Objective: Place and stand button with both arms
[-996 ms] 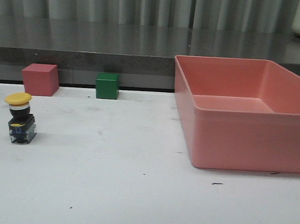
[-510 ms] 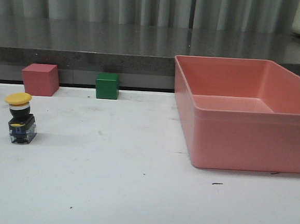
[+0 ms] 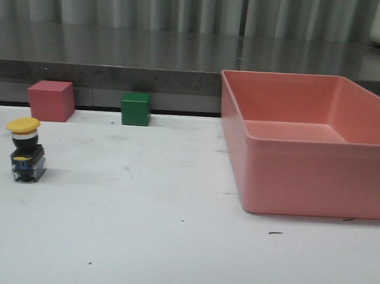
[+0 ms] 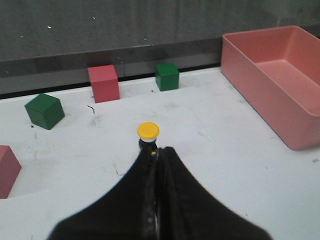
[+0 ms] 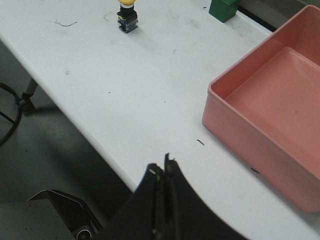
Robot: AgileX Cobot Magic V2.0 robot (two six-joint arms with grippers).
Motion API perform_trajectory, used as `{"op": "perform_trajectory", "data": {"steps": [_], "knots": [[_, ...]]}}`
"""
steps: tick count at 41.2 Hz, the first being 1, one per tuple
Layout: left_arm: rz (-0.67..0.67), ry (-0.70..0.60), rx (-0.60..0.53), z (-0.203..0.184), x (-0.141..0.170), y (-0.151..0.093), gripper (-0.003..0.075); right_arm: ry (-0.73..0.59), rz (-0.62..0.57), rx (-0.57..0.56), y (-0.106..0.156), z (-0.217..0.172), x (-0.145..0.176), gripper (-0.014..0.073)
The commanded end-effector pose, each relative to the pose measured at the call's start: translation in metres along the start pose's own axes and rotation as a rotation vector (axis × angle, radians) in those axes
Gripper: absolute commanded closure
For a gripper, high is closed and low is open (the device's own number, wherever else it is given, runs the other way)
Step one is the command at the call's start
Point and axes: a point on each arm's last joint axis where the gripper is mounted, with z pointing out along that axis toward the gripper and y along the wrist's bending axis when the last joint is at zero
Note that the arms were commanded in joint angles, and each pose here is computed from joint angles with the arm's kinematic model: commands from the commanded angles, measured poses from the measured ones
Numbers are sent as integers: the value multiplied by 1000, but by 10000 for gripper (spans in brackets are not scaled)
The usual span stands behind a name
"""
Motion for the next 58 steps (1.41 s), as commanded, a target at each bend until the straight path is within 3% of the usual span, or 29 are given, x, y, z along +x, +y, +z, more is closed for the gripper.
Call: {"op": "perform_trajectory", "data": {"steps": [1, 8, 19, 26, 58], "knots": [[-22, -182, -47, 6, 2, 2, 740, -91, -12, 5, -1, -5, -12, 663], [-83, -322, -118, 27, 49, 7, 740, -90, -12, 5, -1, -5, -12, 663], [-172, -432, -187, 48, 107, 14, 740, -90, -12, 5, -1, -5, -12, 663], [-91, -431, -202, 47, 107, 14, 740, -88, -12, 5, -1, -5, -12, 663], [-91, -429, -201, 47, 107, 14, 740, -88, -12, 5, -1, -5, -12, 663]]}}
